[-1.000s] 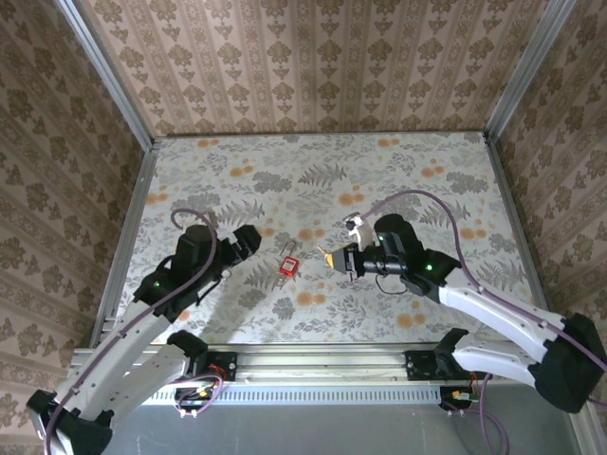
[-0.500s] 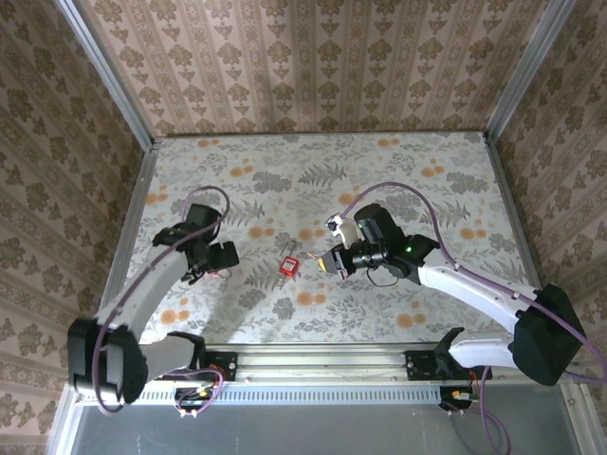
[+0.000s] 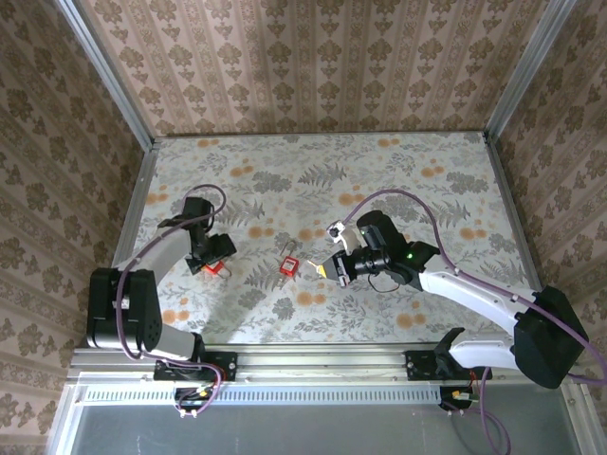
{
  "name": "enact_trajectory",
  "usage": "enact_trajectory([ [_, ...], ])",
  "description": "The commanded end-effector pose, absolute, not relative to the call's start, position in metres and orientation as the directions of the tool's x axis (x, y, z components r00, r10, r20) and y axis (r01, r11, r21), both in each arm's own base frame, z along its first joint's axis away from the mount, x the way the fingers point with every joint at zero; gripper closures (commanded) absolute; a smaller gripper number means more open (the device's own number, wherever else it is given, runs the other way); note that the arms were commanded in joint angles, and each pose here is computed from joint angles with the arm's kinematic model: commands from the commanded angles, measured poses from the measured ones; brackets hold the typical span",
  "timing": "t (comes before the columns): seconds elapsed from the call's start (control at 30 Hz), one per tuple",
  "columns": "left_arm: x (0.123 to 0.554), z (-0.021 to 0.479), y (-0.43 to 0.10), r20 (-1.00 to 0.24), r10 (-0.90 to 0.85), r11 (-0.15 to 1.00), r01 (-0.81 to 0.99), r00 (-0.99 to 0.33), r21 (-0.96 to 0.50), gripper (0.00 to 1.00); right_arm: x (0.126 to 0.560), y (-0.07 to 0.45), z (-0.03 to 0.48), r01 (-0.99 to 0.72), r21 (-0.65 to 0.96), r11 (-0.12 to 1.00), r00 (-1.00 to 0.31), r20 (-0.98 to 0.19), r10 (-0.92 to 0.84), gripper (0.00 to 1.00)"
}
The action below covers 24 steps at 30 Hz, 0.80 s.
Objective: Unlock with the key
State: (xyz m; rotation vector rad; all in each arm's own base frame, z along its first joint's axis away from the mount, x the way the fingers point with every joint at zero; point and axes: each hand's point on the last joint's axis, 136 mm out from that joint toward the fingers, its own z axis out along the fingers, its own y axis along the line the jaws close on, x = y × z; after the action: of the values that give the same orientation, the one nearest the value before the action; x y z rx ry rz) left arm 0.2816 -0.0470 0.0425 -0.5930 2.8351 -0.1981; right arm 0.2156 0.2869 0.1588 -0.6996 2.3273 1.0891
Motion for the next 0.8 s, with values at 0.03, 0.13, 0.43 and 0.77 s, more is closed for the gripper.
enact_trajectory([
  [0.03,0.282,0.034,-0.047,-0.182,-0.458,0.883,-0.423,-0.870,-0.202,0.24,0.210,0.291,0.168,-0.650,0.568,0.505,-0.738,-0.630,-0.241,1.00],
  [0.13,0.273,0.027,-0.044,-0.163,-0.464,0.882,-0.437,-0.871,-0.174,0.24,0.209,0.290,0.163,-0.650,0.566,0.507,-0.740,-0.623,-0.255,1.00],
  [0.43,0.259,0.022,-0.039,-0.152,-0.475,0.877,-0.453,-0.867,-0.157,0.25,0.208,0.291,0.155,-0.665,0.552,0.504,-0.733,-0.613,-0.296,1.00],
  [0.77,0.255,0.039,-0.034,-0.167,-0.467,0.883,-0.448,-0.868,-0.141,0.24,0.208,0.292,0.152,-0.664,0.557,0.499,-0.736,-0.604,-0.304,1.00],
])
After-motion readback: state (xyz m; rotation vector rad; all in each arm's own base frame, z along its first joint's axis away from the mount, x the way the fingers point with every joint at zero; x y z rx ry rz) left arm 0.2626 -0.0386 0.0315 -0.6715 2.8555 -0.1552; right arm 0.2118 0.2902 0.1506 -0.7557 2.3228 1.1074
